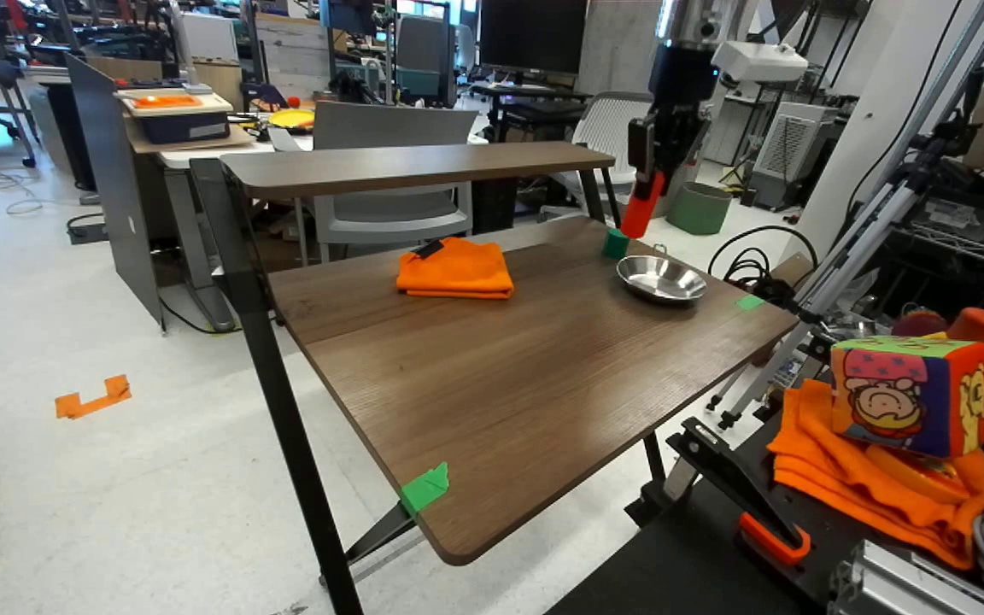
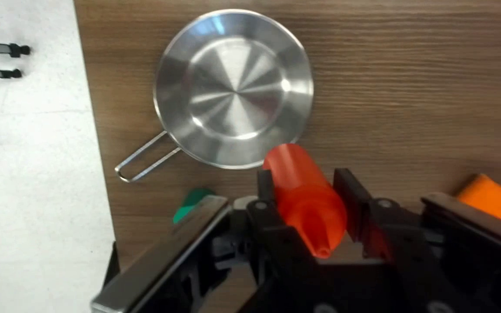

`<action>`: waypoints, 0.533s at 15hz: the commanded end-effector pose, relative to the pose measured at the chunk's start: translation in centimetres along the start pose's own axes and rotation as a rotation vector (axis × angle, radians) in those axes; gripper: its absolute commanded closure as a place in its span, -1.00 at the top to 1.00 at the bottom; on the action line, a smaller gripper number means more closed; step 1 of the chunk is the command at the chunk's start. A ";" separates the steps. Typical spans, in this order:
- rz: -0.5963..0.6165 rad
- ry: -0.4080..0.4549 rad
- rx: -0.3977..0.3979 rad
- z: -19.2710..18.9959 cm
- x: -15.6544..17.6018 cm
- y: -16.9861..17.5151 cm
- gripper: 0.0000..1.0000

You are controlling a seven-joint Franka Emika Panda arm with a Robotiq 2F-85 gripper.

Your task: Remove the sauce bottle from the pan and place it on the table.

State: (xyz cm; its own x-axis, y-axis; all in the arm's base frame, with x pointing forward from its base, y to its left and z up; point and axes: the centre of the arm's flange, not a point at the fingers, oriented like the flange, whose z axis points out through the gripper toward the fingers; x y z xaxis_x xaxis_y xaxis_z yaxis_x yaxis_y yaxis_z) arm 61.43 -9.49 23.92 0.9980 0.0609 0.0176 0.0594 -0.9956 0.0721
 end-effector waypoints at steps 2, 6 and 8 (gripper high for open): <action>-0.022 0.068 0.153 -4.2 -0.7 -5.1 -0.73; -0.094 0.005 0.212 -2.8 -0.9 -8.9 -0.73; -0.158 -0.047 0.205 -1.0 -2.4 -9.9 -0.73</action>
State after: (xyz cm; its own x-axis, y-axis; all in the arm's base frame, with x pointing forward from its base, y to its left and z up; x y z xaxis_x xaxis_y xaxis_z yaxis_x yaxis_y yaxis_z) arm 60.13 -0.33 26.12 0.9896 0.1407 0.0290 0.1431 -0.9834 -0.1118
